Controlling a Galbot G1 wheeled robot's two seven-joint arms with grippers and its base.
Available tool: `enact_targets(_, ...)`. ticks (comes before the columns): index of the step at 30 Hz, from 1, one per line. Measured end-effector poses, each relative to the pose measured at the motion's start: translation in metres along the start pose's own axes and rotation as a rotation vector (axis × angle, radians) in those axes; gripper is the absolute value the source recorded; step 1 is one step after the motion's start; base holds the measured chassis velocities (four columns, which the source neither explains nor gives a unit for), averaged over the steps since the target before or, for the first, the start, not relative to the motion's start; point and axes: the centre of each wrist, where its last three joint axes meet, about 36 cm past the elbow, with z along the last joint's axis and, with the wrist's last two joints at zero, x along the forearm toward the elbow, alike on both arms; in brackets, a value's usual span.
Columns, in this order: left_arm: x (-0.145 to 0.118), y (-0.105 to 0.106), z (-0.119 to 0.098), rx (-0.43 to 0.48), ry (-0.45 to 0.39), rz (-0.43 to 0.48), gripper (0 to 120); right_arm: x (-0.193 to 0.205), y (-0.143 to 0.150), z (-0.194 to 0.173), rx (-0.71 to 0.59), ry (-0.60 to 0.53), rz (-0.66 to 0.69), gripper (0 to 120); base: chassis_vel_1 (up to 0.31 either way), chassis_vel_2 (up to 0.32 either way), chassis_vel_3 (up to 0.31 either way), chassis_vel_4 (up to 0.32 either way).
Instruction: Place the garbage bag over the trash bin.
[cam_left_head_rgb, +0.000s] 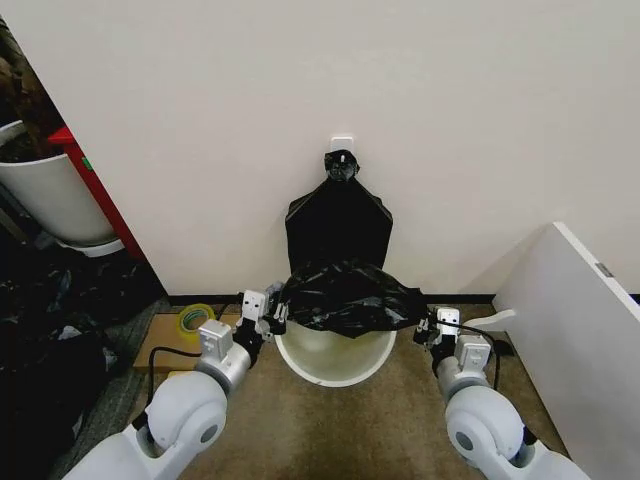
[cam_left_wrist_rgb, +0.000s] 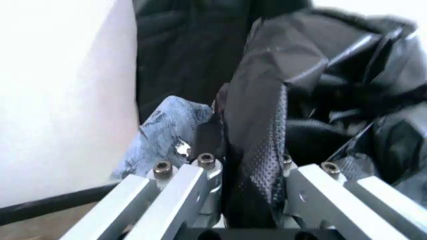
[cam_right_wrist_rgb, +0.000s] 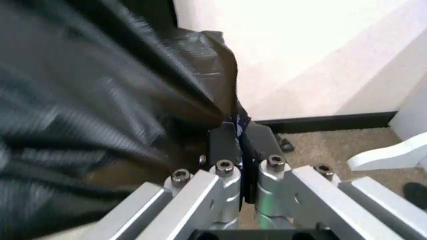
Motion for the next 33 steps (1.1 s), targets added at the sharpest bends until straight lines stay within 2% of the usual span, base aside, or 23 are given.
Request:
enact_targets(4, -0.01, 0.0, -0.005, 0.091, -0.032, -0.018, 5, 0.005, 0.005, 0.015, -0.025, -0.042, -0.059, 0, 0.0, 0.0, 0.0, 0.0)
enact_targets(10, -0.019, 0.006, -0.003, 0.128, -0.058, -0.041, 5, 0.016, 0.014, 0.033, -0.062, -0.106, -0.146, 0, 0.0, 0.0, 0.0, 0.0)
enact_targets(13, -0.025, 0.008, -0.001, 0.16, -0.085, -0.053, 5, 0.024, 0.019, 0.05, -0.087, -0.207, -0.259, 0, 0.0, 0.0, 0.0, 0.0)
enact_targets(16, -0.028, 0.007, -0.005, 0.207, -0.111, -0.06, 5, 0.024, 0.018, 0.076, -0.005, -0.232, -0.344, 0, 0.0, 0.0, 0.0, 0.0)
enact_targets(21, -0.026, 0.006, -0.015, 0.254, -0.136, -0.068, 5, 0.011, 0.01, 0.1, 0.117, -0.24, -0.346, 0, 0.0, 0.0, 0.0, 0.0)
enact_targets(24, -0.023, 0.008, -0.02, 0.263, -0.142, -0.076, 5, -0.013, -0.009, 0.116, 0.223, -0.311, -0.328, 10, 0.0, 0.0, 0.0, 0.0)
enact_targets(25, -0.023, 0.008, -0.02, 0.263, -0.142, -0.076, 5, -0.013, -0.009, 0.116, 0.223, -0.311, -0.328, 10, 0.0, 0.0, 0.0, 0.0)
enact_targets(29, -0.024, 0.011, -0.022, 0.261, -0.145, -0.086, 5, -0.037, -0.048, 0.137, 0.38, -0.478, -0.368, 30, 0.0, 0.0, 0.0, 0.0)
enact_targets(33, -0.026, 0.012, -0.019, 0.258, -0.141, -0.091, 4, -0.033, -0.056, 0.138, 0.39, -0.545, -0.421, 38, 0.0, 0.0, 0.0, 0.0)
